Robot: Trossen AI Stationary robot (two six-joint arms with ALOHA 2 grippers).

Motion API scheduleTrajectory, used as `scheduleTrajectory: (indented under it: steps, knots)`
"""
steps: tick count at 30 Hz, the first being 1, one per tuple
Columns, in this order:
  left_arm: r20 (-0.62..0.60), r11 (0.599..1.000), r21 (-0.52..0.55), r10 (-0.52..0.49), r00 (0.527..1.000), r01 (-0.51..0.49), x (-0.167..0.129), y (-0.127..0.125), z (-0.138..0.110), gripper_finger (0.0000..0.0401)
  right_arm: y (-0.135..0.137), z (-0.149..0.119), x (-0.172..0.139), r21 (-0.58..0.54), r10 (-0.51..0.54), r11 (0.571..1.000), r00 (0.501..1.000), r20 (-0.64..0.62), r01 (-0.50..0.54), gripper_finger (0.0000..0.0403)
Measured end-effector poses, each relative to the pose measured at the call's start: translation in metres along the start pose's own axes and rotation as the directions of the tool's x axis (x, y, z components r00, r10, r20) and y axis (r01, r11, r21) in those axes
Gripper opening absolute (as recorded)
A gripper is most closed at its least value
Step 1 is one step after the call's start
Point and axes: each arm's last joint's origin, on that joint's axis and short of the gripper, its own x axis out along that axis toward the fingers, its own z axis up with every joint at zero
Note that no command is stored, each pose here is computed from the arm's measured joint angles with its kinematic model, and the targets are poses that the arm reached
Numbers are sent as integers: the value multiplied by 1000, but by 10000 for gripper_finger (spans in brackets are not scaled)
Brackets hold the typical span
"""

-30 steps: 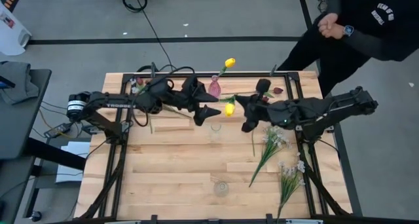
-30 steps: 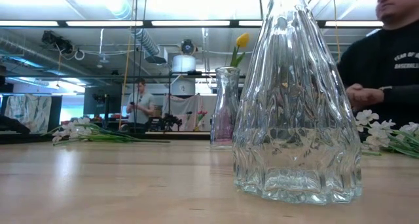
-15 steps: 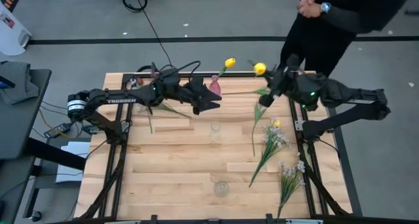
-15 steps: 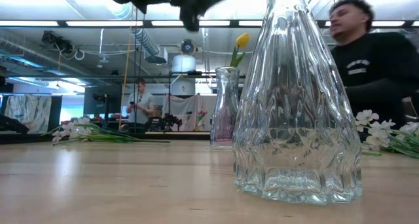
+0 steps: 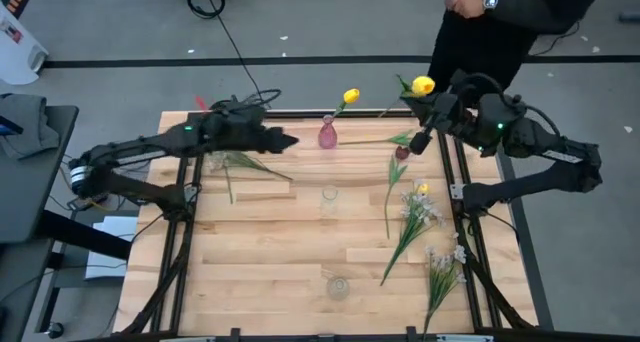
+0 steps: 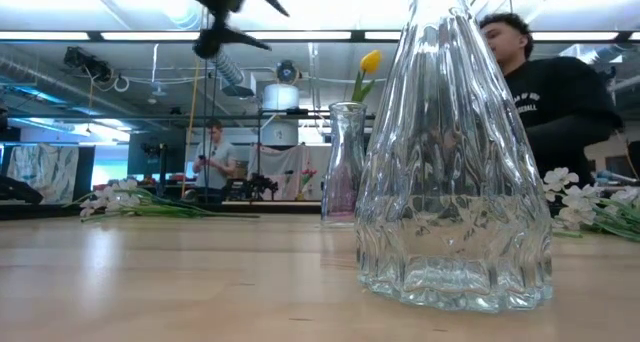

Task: Sort flowers into vase by color
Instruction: Put the yellow flower into the pink transparent vase

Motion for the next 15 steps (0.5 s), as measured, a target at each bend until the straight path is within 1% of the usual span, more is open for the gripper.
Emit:
scheduleTrajectory:
  steps: [2, 4, 7, 8, 11, 15]
  knots:
    - [26, 996, 86, 27, 999, -29, -17, 0, -2, 275, -4, 3, 6, 58, 11, 998, 999, 47, -13, 6]
    - [50, 987, 156, 32, 998, -39, -28, -2, -3, 275, -9, 5, 14, 95, 15, 995, 996, 87, -24, 6]
    - [47, 963, 265, 45, 998, -56, -35, -2, -6, 275, -13, 5, 29, 136, 1, 991, 993, 115, -17, 6]
    - [37, 948, 312, 47, 998, -56, -35, -2, -8, 275, -14, 4, 35, 150, -1, 989, 993, 121, -17, 6]
    - [-44, 894, 444, 83, 996, -55, -36, 2, -16, 275, -14, 2, 56, 192, 2, 981, 989, 150, -31, 6]
    - [-115, 829, 555, 160, 980, -70, -29, 8, -24, 275, -11, -2, 86, 211, -9, 977, 982, 189, -32, 6]
